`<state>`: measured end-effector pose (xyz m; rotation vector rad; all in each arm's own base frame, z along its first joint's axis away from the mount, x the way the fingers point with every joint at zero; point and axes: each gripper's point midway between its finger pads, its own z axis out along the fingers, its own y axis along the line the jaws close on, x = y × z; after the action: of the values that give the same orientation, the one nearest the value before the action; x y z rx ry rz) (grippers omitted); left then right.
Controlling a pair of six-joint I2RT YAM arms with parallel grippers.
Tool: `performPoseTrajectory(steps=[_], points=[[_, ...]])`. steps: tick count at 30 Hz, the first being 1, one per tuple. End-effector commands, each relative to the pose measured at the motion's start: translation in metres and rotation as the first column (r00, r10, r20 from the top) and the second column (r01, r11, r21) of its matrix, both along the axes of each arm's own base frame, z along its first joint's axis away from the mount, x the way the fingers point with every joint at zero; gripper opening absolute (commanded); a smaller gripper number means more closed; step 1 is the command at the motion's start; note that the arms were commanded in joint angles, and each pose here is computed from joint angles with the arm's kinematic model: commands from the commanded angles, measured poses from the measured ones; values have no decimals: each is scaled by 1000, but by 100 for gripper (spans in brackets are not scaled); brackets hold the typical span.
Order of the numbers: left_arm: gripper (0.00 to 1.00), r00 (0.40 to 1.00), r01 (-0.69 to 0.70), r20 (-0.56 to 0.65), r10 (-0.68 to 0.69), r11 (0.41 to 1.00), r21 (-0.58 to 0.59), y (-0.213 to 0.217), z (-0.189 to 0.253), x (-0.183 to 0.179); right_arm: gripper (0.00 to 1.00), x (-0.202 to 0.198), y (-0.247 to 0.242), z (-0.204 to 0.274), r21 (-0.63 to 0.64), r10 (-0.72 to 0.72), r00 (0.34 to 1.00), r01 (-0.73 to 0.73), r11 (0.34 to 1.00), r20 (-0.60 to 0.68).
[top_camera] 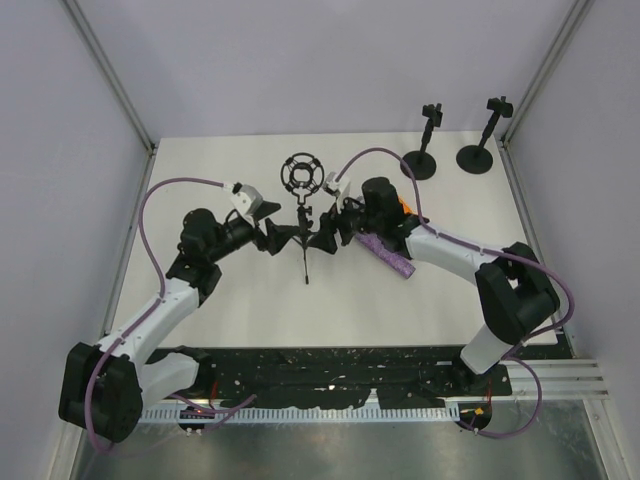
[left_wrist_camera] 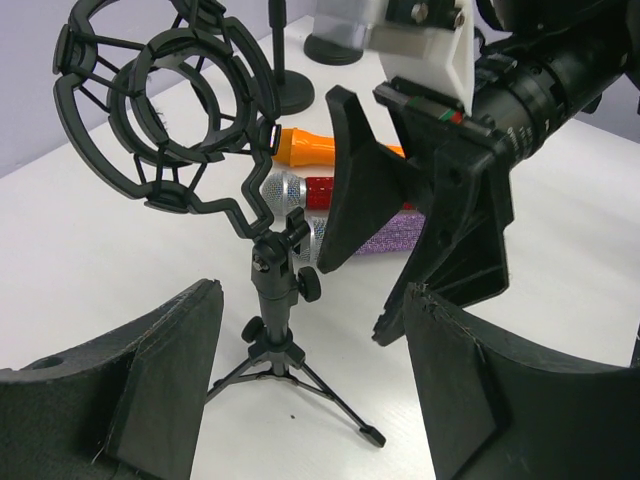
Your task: Remove the microphone from the stand
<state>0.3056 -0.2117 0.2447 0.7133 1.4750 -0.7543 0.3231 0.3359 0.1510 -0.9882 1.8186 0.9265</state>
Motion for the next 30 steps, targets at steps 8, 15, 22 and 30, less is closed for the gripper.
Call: performPoseTrajectory(steps=[8, 15, 22, 30], points=[[76, 996, 28, 86, -27, 999, -15, 2, 26, -4, 74, -2, -6, 74, 269, 69, 996, -51, 962, -61], [90, 993, 68, 84, -77, 992, 105, 17, 23, -11, 82, 16, 0, 67, 239, 76, 996, -86, 967, 50], [100, 999, 12, 41, -18, 989, 146, 47, 21, -18, 90, 21, 4, 66, 265, 80, 993, -101, 959, 87], [99, 997, -71, 20, 68, 974, 214, 68, 10, -31, 95, 14, 1, 74, 273, 64, 992, -92, 957, 110]])
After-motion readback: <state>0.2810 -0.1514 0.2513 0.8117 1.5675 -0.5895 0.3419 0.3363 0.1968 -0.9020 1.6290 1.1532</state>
